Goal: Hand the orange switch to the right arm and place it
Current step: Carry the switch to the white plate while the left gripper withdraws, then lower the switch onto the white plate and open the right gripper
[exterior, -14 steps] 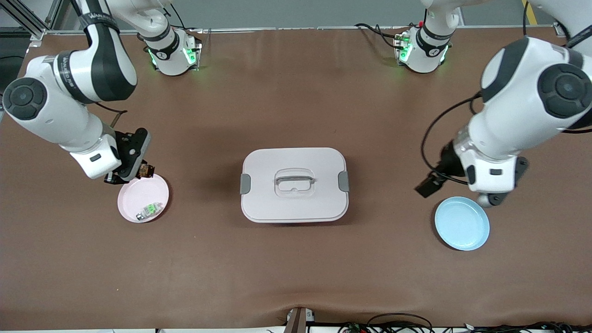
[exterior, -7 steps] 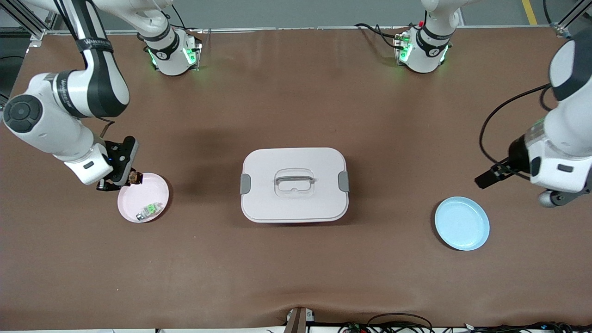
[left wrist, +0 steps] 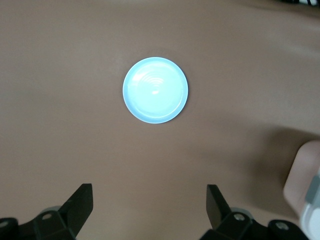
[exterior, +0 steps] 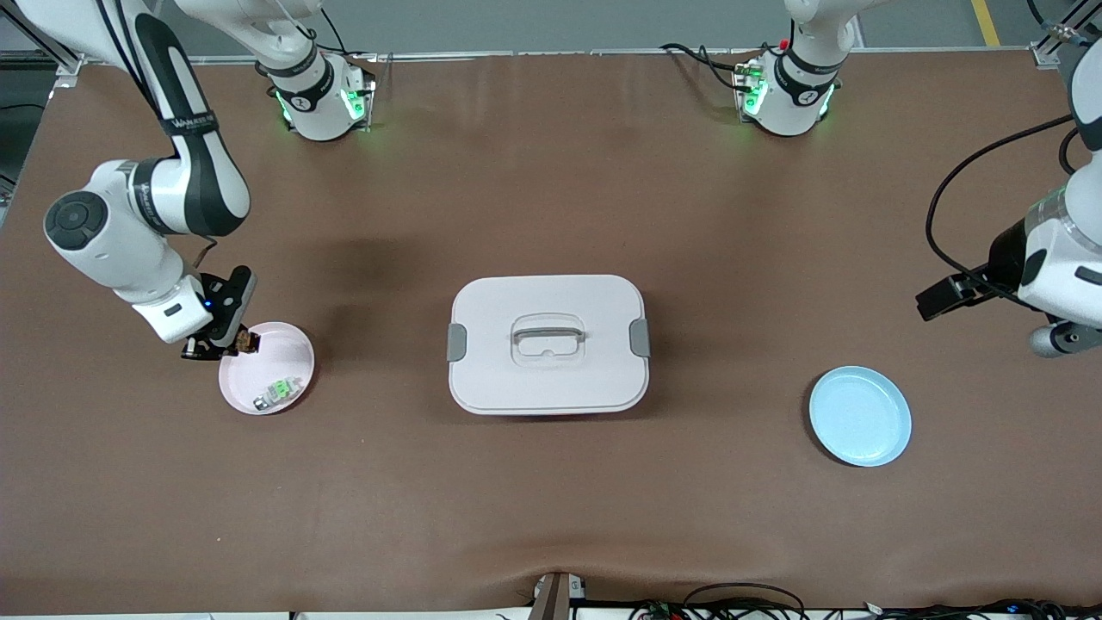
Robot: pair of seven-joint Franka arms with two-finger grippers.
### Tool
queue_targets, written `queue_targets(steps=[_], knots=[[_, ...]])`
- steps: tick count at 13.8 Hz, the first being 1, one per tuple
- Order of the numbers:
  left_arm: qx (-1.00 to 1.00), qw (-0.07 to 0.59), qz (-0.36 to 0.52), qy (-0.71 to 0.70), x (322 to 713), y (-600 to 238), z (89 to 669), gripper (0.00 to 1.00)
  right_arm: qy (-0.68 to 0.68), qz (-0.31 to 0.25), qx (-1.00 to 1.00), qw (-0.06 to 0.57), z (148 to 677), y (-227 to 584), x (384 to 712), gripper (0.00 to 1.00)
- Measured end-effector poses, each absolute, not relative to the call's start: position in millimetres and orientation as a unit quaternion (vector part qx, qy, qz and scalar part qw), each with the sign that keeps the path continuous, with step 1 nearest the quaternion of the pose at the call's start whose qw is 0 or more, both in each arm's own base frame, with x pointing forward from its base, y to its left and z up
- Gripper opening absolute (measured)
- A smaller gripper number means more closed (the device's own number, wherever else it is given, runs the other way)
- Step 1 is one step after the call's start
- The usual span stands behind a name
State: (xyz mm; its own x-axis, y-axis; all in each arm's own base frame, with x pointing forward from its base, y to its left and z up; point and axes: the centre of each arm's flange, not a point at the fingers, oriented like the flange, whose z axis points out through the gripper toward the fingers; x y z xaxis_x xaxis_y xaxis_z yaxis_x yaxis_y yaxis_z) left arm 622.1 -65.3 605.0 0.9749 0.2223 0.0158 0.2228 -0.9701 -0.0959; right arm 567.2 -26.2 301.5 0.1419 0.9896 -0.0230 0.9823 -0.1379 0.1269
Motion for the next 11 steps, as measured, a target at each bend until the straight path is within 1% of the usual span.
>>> queue_targets(steps=[4,7,11], knots=[[-0.998,0.015,0.016,-0.067,597.2,-48.4,626.3,1.0,0.651,0.033,0.756,0.058,265.1,-35.3,568.2,0.42],[-0.999,0.011,0.019,-0.042,576.1,-41.5,634.3,1.0,0.652,0.042,0.754,0.065,239.6,-33.9,568.2,0.42],[-1.0,0.0,0.024,-0.015,545.6,-27.8,640.9,1.0,0.651,0.052,0.753,0.073,203.9,-34.1,558.8,0.42]])
